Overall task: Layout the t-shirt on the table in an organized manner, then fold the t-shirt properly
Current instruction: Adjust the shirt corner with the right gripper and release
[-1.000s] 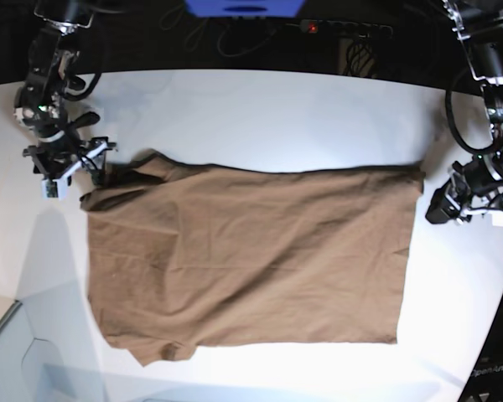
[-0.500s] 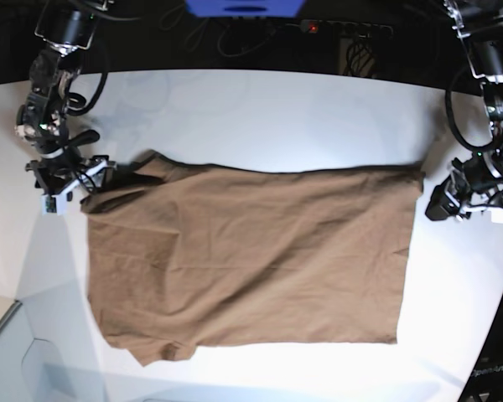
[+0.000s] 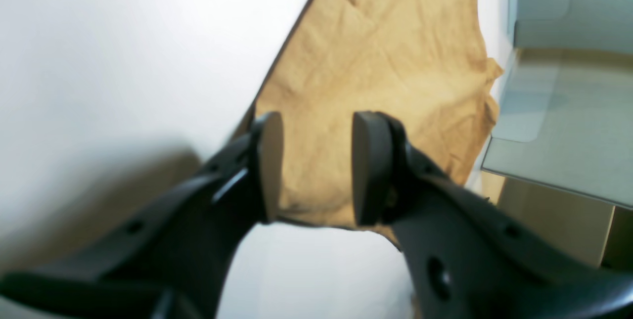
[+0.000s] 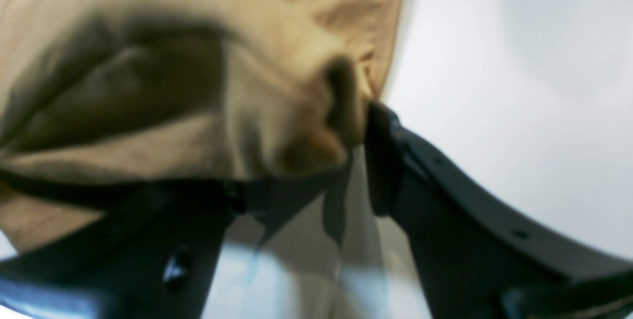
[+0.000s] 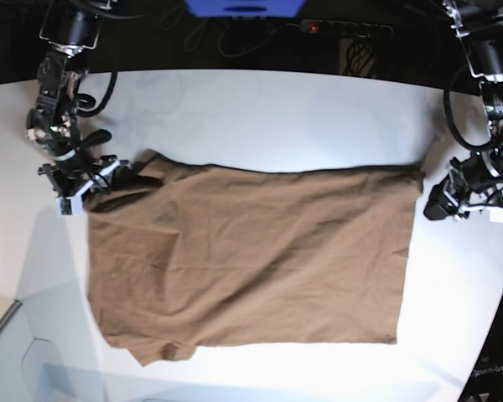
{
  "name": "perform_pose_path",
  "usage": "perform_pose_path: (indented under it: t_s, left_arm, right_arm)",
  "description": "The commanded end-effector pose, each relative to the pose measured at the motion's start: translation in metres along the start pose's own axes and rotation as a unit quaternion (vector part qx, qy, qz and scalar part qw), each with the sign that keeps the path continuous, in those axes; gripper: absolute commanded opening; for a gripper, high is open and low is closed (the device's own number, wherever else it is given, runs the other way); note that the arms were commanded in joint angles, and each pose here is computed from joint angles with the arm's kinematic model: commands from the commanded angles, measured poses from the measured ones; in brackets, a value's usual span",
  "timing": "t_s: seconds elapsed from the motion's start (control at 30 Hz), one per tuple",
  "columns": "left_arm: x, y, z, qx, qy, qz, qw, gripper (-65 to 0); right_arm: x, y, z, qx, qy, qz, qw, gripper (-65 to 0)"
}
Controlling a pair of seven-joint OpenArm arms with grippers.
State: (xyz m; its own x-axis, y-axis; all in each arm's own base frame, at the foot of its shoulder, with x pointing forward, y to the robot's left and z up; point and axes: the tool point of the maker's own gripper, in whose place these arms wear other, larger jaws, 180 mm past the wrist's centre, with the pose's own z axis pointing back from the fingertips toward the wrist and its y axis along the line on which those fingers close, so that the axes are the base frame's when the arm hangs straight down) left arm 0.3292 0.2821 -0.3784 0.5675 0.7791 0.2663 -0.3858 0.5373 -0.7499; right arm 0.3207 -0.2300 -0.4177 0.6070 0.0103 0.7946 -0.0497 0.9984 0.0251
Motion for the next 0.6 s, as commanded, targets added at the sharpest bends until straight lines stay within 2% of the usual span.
perform_pose_path:
  t_s: [0.0,0.2,0.4,0.57]
  left_arm:
    - [0.013,-0.014,0.005,-0.022,-0.012,0.011,1.0,-42.1]
    - [0.019,-0.007,0.012,-0.024,-0.03,0.029,0.999,-42.1]
    - [0.02,-0.007,0.013,-0.024,-0.031,0.03,0.999,-42.1]
    - [0.02,-0.007,0.013,-0.024,-0.031,0.031,0.999,-42.1]
  right_arm:
    - [0.019,-0.005,0.001,-0.002,-0.028,0.004,0.9996,-41.2]
    - [0.022,-0.006,0.005,-0.006,-0.031,0.01,0.9994,-65.0]
    - [0.016,-0.004,0.029,-0.01,-0.034,0.032,0.9989,-65.0]
    - [-0.001,0.009,0.055,-0.009,-0.011,0.047,0.9988,-65.0]
